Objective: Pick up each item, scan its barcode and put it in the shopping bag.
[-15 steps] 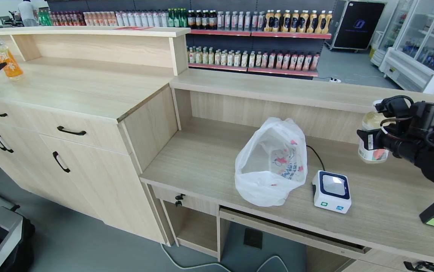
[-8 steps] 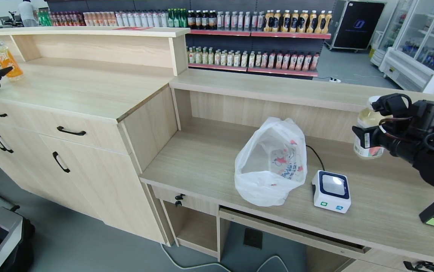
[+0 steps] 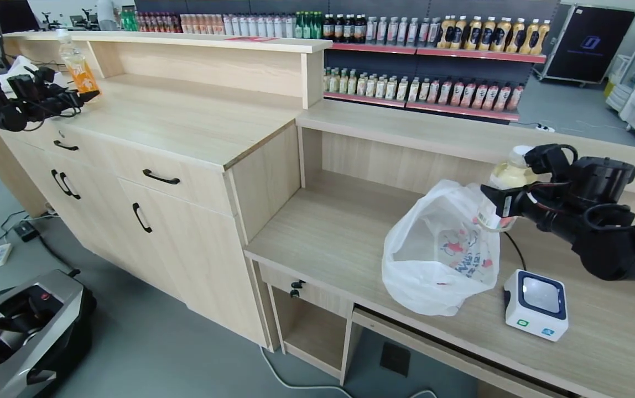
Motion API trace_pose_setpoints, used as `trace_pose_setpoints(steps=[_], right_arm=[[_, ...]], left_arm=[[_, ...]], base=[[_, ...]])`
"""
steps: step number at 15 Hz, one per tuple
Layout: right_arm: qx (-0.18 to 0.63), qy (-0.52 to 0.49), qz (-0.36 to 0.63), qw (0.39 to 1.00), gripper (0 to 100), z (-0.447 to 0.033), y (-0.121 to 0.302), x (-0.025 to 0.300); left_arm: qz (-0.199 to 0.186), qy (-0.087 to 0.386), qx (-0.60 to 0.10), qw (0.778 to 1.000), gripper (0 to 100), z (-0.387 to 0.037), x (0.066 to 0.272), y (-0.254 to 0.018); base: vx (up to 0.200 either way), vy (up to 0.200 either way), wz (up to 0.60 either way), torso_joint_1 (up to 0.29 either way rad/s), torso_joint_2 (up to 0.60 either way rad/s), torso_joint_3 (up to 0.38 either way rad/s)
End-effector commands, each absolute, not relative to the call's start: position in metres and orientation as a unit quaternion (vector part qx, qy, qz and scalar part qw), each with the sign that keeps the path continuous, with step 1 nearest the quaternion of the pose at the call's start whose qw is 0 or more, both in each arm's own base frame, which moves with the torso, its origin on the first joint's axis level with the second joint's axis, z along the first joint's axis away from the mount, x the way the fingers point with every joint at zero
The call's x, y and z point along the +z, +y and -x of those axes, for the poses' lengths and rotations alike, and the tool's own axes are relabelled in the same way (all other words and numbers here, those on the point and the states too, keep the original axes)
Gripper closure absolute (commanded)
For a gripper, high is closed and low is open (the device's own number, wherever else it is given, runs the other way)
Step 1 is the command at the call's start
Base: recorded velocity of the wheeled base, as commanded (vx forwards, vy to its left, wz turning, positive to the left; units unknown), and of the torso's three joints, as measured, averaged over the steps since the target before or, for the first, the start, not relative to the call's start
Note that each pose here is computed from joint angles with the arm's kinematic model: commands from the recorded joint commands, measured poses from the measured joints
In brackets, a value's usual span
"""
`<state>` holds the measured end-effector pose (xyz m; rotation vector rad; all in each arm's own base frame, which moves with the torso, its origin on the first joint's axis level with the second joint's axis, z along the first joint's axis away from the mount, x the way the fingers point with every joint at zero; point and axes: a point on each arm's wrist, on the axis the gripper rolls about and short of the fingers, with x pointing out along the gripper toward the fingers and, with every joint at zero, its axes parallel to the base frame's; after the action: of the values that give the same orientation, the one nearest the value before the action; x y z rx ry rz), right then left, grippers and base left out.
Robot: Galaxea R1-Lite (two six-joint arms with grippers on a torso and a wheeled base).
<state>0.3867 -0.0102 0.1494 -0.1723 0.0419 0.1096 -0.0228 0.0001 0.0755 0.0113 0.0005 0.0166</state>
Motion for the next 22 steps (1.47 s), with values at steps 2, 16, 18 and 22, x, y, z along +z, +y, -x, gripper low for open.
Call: trace_pose_setpoints(steps=[2, 16, 18, 22], right_arm=[[0.087, 0.051, 0.079, 0.992, 100, -0.411, -0.004, 0.107], [0.182, 0.004, 0.087, 0.979, 100, -0.475, 0.009, 0.066], [0.189, 0.003, 0.087, 0.978, 100, -0.484, 0.011, 0.060], [0.205, 0.005, 0.085, 0.975, 100, -0.497, 0.012, 0.048]], left_arm=[[-0.005, 0.000, 0.008, 1.000, 0, 0.023, 0.075, 0.000], [-0.005, 0.000, 0.008, 1.000, 0, 0.023, 0.075, 0.000], [-0.006, 0.000, 0.008, 1.000, 0, 0.023, 0.075, 0.000], [-0.006, 0.000, 0.008, 1.000, 0, 0.023, 0.075, 0.000]], base=[[0.000, 0.000, 0.00, 0.000, 0.00, 0.000], [0.000, 0.000, 0.00, 0.000, 0.00, 0.000], [0.000, 0.000, 0.00, 0.000, 0.00, 0.000], [0.000, 0.000, 0.00, 0.000, 0.00, 0.000]])
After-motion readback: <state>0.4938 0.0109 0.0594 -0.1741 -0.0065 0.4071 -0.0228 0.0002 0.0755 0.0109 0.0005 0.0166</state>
